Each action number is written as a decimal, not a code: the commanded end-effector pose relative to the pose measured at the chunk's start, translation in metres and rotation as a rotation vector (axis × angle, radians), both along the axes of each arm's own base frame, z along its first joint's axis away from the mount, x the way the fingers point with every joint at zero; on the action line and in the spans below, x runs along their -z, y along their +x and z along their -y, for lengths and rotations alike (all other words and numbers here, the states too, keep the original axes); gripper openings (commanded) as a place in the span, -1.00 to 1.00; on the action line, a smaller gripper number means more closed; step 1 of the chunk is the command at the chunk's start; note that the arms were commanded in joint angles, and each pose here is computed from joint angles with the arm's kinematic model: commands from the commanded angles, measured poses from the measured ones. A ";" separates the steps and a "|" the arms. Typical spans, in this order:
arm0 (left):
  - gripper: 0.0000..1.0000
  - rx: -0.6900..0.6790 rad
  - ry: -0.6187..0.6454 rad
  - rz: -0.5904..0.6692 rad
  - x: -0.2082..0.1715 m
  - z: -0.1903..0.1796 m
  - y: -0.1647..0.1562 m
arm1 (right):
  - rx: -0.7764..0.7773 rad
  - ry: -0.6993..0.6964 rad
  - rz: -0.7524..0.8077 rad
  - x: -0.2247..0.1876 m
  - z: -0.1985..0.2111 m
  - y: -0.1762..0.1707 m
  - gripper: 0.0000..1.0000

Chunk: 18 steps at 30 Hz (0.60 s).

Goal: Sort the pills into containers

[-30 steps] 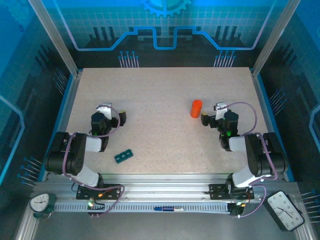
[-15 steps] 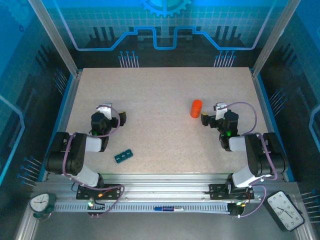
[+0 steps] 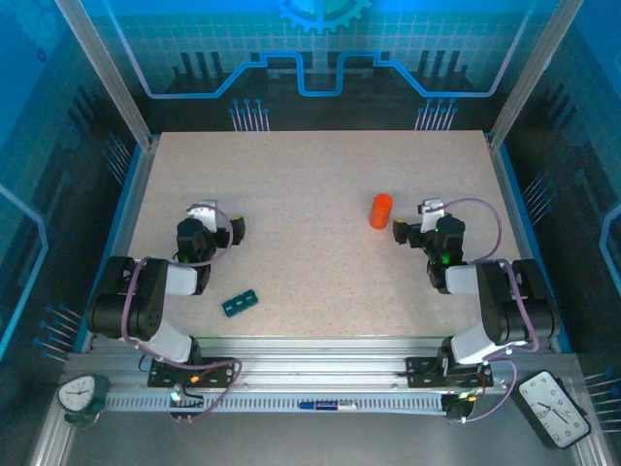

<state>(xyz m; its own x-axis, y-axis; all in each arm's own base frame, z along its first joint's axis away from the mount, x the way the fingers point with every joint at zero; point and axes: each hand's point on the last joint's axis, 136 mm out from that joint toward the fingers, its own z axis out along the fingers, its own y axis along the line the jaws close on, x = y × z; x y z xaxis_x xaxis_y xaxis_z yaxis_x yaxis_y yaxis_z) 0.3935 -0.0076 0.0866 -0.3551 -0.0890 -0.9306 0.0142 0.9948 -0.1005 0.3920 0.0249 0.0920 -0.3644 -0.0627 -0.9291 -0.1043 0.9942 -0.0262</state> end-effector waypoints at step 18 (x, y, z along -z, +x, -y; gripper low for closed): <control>0.98 -0.217 -0.155 -0.203 -0.083 -0.022 0.002 | 0.148 0.342 -0.108 -0.115 0.021 -0.003 0.99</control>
